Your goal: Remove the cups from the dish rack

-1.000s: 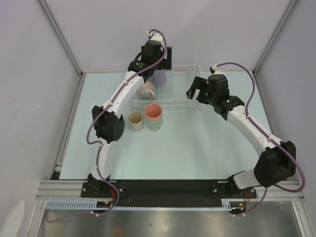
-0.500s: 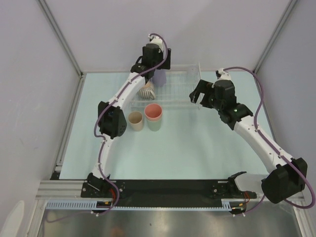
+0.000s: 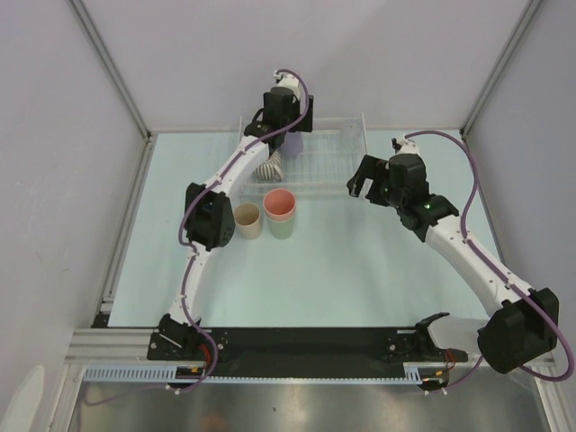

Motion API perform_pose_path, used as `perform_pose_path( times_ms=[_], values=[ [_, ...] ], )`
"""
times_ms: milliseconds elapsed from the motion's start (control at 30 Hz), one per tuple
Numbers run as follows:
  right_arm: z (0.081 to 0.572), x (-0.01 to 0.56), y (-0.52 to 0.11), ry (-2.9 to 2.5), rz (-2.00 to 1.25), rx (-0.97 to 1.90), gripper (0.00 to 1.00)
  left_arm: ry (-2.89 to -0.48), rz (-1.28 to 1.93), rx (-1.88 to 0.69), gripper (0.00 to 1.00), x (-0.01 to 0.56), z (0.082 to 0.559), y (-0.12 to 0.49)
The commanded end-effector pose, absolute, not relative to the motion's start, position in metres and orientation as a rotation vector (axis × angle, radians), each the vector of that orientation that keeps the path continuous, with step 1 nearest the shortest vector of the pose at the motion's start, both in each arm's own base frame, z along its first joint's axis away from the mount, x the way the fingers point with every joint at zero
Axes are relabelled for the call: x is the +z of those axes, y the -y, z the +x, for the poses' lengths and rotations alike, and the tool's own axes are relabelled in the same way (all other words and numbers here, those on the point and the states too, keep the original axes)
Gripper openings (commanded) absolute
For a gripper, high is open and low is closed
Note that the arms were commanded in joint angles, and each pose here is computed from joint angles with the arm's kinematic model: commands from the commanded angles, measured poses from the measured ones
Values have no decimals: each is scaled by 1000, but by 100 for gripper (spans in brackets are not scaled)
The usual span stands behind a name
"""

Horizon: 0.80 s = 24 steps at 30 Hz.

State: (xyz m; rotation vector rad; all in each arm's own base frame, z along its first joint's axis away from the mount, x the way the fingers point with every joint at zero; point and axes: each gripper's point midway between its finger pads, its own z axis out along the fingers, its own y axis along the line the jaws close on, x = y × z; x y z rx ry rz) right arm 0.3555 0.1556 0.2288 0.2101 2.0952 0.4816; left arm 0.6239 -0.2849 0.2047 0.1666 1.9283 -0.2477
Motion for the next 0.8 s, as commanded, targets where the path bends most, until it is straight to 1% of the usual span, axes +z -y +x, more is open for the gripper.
perform_pose_path(
  times_ms=[0,400,567,633,733,767],
  values=[
    [355,241,-154,-2044,213,484,100,-1866,121,-257,99,224,632,286],
    [356,237,-148,-2042,229,476,100,-1916,94,-209,99,196,636,280],
    [355,234,-145,-2044,242,475,100,-1926,91,-214,96,190,639,279],
    [355,235,-145,-2041,243,475,100,-1927,90,-221,92,190,639,279],
    [355,236,-143,-2038,252,473,100,-1919,96,-232,76,194,639,280],
    [355,236,-143,-2036,253,475,100,-1919,95,-230,65,193,639,280]
  ],
)
